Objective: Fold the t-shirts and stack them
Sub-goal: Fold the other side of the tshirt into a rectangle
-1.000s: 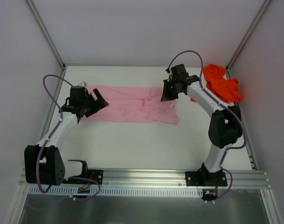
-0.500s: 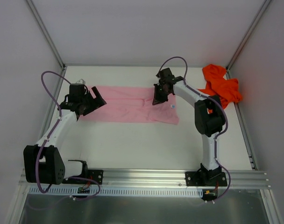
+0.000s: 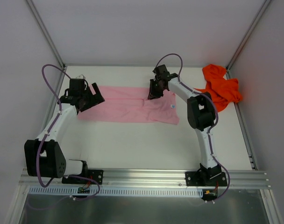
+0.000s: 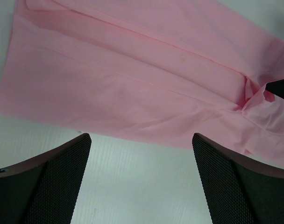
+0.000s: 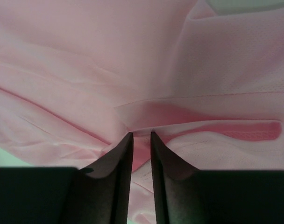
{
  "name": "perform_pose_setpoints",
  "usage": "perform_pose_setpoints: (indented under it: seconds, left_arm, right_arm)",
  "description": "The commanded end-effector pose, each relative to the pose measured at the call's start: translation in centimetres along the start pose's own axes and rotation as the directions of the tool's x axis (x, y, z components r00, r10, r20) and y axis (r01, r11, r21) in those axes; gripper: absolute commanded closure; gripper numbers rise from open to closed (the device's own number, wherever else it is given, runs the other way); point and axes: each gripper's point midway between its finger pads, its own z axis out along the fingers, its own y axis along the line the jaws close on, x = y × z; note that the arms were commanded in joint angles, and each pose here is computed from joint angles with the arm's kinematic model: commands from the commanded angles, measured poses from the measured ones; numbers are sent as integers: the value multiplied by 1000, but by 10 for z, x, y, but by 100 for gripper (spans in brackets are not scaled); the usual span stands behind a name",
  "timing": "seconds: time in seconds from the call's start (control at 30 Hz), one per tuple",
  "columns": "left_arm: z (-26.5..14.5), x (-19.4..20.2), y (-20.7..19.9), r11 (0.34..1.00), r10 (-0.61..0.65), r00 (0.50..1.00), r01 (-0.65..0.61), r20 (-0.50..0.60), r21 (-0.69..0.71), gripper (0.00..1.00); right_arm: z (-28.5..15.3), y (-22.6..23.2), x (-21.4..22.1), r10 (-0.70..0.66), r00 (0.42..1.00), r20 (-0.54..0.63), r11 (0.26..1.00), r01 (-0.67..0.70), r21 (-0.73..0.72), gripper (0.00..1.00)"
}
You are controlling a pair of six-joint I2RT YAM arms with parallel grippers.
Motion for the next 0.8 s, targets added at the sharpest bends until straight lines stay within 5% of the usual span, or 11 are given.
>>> perform_pose_setpoints:
  seconds: [0.0,0.1,0.23,0.3,0.37,0.47,0.77]
  left_arm:
    - [-9,-28,-14,995,97,994,-98,55,22,9]
    - [-13,-43,-27,985,155,986,-159,66,61,6]
    - [-16,-51,-44,969,194,978,-204,81,138,5]
    - [-16,-49,-47,967,192,978,-203,80,152,5]
    - [-14,-47,-45,969,188,979,-198,77,150,5]
    - [-13,-45,-44,971,179,981,-188,73,150,5]
    - [-12,-38,-37,978,160,985,-167,58,123,5]
  right_arm:
    - [-16,14,-36,-24,995,96,999,26,-20,74]
    - [-50,35,-75,-43,977,208,996,58,-70,65]
    - [-114,62,-125,-101,914,393,982,155,-108,40]
    - [-146,74,-135,-123,881,456,975,194,-112,38]
    - [-157,74,-127,-145,886,440,972,210,-104,48]
    - [-157,63,-102,-163,915,370,976,203,-73,97]
    - [-104,-1,30,-178,982,68,983,173,67,99]
